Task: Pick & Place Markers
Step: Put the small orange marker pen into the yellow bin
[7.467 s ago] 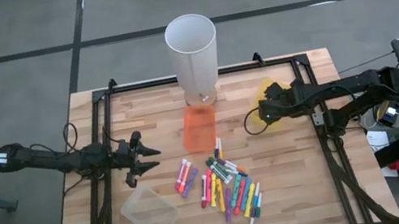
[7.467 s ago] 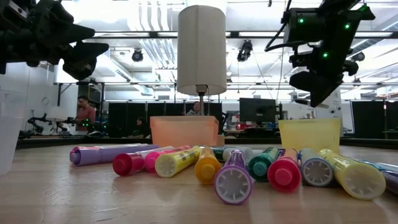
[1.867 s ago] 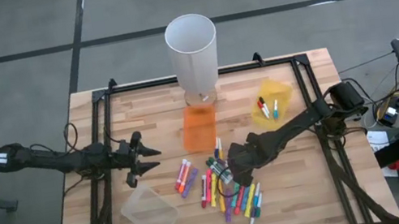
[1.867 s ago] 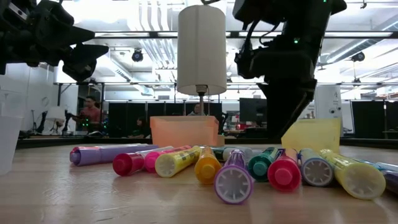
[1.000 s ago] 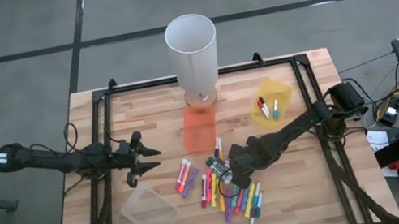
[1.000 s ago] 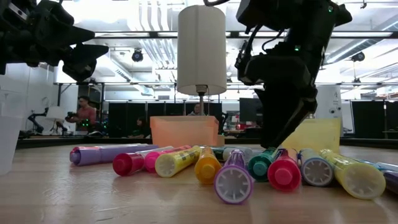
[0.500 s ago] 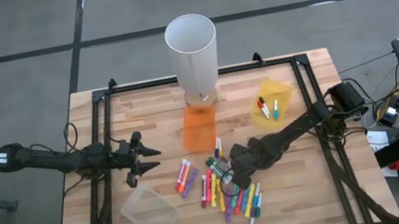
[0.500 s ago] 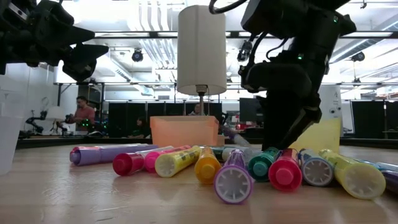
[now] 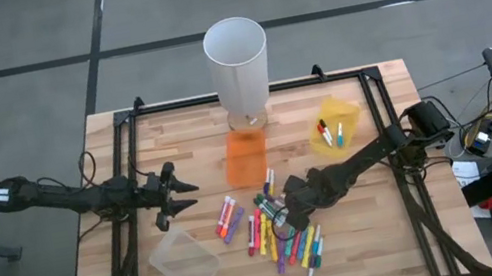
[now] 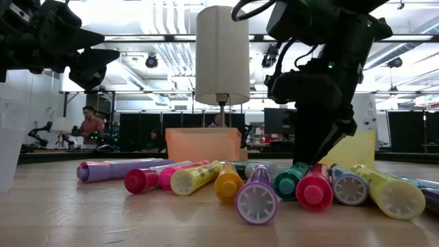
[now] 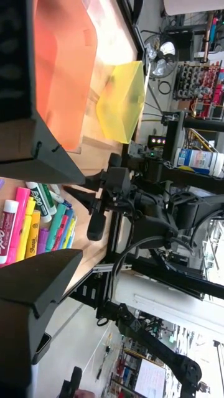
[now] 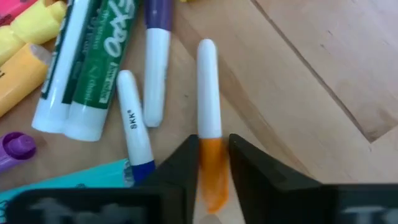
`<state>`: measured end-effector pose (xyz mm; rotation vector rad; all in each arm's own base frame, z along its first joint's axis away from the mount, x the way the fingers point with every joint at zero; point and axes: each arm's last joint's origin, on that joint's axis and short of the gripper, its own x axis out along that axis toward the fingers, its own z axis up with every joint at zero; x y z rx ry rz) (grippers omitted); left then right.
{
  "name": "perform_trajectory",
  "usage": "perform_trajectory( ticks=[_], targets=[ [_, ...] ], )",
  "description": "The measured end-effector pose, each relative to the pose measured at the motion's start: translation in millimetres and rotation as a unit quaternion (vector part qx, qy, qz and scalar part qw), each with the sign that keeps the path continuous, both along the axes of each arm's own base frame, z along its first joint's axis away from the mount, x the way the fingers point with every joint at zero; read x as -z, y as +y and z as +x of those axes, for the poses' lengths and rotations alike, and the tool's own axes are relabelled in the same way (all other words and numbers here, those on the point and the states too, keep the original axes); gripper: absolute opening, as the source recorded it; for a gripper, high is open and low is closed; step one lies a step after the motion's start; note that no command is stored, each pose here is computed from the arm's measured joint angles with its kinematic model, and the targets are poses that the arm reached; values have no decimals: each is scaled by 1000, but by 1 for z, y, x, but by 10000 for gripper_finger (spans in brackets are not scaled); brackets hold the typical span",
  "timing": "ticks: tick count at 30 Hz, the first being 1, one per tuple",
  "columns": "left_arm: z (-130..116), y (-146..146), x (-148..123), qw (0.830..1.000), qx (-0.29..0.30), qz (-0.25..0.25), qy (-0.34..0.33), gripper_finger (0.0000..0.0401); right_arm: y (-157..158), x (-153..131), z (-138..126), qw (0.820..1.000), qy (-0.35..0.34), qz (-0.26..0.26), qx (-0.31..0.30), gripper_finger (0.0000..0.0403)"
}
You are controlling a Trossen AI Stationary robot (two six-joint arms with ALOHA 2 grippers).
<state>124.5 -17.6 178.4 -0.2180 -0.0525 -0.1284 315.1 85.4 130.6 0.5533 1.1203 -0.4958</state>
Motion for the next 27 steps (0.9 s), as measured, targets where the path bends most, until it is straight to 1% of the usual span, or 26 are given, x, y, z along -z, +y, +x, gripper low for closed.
perform_trajectory(
  ticks=[3, 5, 12, 16, 19, 23, 27],
  targets=[
    [0, 0, 0, 1000, 0, 0, 0, 174, -1, 0, -1, 1000, 4, 2, 9, 42],
    [0, 0, 0, 1000, 0, 0, 0, 174, -2, 0, -1, 1000, 7, 2, 9, 27],
    [0, 0, 0, 1000, 0, 0, 0, 174, -1, -9, 2, 1000, 28, -5, -5, 27],
    [0, 0, 0, 1000, 0, 0, 0, 174, -3, -29, 2, 998, 52, -35, -5, 27],
    [0, 0, 0, 1000, 0, 0, 0, 174, -6, -45, -3, 995, 74, -71, 6, 27],
    [0, 0, 0, 1000, 0, 0, 1, 174, -11, -62, -13, 989, 95, -112, 29, 27],
    [0, 0, 0, 1000, 0, 0, 2, 174, -16, -75, -27, 984, 104, -132, 52, 27]
  ],
)
